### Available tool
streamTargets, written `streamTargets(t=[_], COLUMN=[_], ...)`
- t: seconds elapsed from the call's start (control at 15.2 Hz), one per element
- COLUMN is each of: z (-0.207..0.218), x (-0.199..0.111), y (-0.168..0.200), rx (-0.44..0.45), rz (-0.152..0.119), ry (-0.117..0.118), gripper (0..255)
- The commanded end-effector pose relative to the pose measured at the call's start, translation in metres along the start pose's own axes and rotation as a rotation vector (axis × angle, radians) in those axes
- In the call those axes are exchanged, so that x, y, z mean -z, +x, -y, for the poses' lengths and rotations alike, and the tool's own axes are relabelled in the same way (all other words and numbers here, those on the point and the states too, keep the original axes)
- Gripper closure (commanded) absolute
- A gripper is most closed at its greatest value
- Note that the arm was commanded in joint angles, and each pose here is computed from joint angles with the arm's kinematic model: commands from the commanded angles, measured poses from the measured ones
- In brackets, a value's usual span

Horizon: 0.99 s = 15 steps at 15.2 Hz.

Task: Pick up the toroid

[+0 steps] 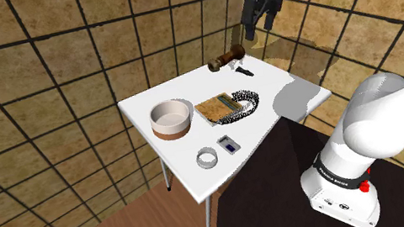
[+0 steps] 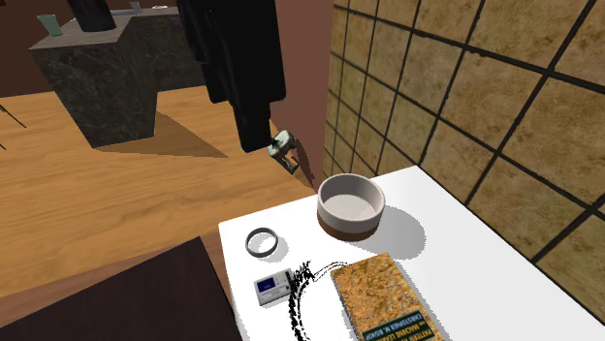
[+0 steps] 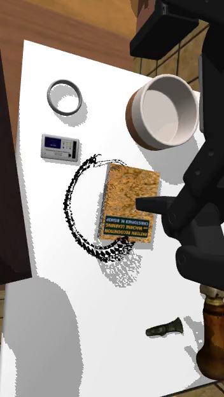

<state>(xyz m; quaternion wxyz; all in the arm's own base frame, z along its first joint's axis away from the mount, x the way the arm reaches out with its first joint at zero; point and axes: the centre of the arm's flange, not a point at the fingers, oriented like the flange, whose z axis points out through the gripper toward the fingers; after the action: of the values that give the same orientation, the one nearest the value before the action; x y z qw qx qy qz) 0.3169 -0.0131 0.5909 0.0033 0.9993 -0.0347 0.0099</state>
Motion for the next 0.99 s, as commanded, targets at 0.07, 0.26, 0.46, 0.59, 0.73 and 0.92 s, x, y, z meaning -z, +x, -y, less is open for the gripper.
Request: streamTargets(t=[0.07,0.26,0.46,0.59,0.73,0.92], z=[0.006,0.022,0.039,0.051,0.062,0.080], x=[-0.012,-0.047,-0.082,-0.106,-0.129,-0.164], y=[0.002,0.007,0.012,0.014,0.017,0.020], rx=[0.009,0.034,0.060,0.078,0.095,0.121], rz=[0.001,0.003,0.005,0.006,0.007,0.009], ry=[0.001,0.004,0.007,0.010,0.012,0.015], gripper=[0,0,0,0,0,0])
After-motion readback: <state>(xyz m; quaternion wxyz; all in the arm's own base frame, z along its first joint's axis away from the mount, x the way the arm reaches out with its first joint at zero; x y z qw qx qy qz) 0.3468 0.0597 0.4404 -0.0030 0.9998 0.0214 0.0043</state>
